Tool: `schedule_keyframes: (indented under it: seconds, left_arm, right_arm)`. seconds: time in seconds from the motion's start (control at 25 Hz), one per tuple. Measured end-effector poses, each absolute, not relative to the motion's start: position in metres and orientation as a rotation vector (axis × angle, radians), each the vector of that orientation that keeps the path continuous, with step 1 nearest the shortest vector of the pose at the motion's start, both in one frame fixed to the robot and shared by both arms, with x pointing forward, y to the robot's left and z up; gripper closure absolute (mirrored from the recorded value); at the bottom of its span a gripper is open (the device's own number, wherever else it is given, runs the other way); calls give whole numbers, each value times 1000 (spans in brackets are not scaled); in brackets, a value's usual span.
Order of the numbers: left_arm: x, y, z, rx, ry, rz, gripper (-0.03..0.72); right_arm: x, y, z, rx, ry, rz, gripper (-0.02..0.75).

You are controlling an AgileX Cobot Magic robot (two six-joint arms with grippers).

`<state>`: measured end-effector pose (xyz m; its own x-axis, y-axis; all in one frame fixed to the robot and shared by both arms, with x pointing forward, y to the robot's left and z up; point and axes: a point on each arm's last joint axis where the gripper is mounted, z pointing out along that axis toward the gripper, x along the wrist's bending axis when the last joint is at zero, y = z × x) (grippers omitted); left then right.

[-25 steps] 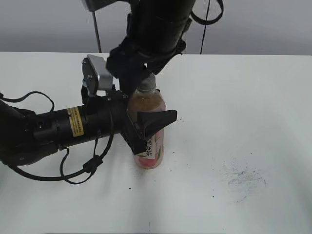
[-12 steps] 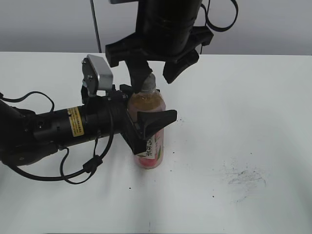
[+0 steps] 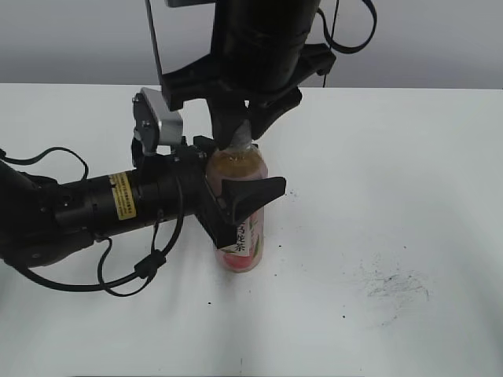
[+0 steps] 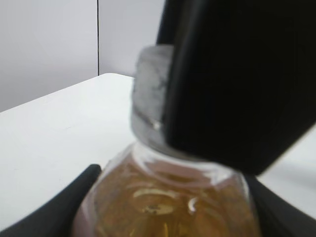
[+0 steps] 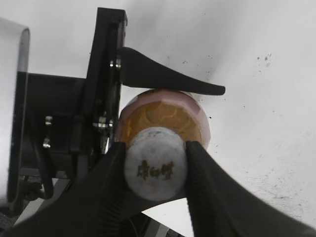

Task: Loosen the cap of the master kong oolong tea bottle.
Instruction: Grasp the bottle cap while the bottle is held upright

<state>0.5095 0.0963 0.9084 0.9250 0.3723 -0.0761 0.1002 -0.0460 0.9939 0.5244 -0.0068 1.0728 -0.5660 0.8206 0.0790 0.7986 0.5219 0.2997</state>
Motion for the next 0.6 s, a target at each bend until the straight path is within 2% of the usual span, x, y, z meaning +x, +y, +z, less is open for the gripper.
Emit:
schedule_keyframes:
  seconds: [0.28,0.6]
  left_arm:
    - [510,96,908,1614,371,229,241]
    - [509,96,908,1618,360,228,241]
  right_arm:
    - [524,-7,1073,1080,2800,447,463]
    - [523,-7,1074,-41,2916,350,463]
